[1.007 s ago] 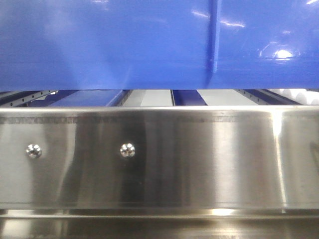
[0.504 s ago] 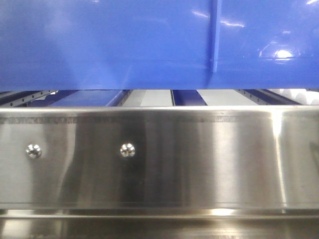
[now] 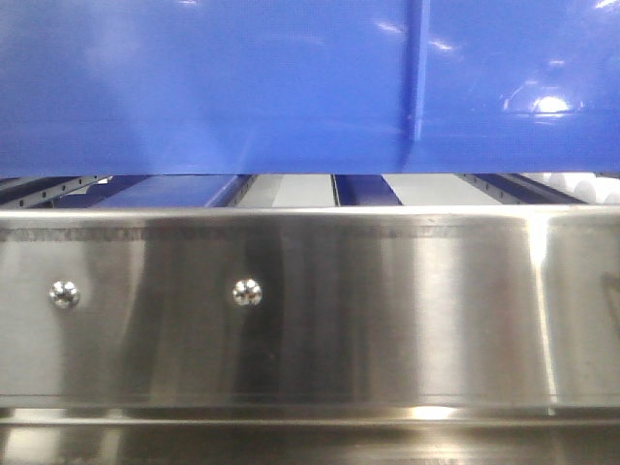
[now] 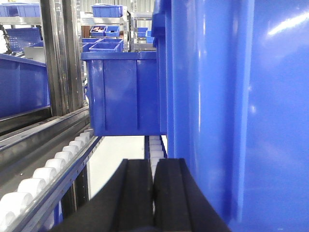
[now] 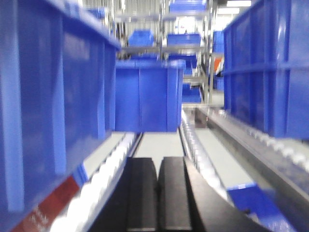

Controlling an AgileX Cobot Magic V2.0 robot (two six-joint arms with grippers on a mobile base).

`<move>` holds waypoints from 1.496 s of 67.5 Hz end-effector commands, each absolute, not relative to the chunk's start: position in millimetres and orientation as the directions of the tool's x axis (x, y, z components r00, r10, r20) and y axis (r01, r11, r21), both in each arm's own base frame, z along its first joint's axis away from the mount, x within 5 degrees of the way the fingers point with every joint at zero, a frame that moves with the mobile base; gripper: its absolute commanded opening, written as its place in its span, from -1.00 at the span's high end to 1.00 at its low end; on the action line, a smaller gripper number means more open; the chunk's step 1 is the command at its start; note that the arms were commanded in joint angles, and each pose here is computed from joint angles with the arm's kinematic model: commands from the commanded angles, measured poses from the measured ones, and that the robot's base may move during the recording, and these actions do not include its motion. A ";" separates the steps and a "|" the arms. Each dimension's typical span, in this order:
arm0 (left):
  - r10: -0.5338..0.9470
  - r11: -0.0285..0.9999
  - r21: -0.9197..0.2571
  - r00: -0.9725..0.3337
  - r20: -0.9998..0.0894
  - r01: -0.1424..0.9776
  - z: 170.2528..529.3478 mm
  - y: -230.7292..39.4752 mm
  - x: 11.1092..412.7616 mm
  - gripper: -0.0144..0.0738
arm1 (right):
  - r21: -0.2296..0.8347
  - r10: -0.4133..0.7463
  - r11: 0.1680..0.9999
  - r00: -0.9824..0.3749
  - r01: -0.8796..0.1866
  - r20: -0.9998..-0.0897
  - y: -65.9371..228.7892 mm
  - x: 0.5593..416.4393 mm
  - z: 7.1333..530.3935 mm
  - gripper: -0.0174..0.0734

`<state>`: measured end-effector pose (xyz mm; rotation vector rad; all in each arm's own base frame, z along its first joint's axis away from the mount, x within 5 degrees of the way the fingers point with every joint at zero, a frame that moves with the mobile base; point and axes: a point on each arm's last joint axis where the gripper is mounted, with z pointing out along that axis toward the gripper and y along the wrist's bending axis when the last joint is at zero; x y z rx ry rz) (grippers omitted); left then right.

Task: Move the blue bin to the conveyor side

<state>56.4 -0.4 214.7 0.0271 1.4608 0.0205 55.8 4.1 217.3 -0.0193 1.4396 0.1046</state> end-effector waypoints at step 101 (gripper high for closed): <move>0.002 0.994 -0.032 -0.299 -0.954 0.107 482.8 -13.9 109.9 -0.69 | 0.119 0.019 0.890 -0.224 -0.440 -0.974 50.1 103.9 471.4 -0.62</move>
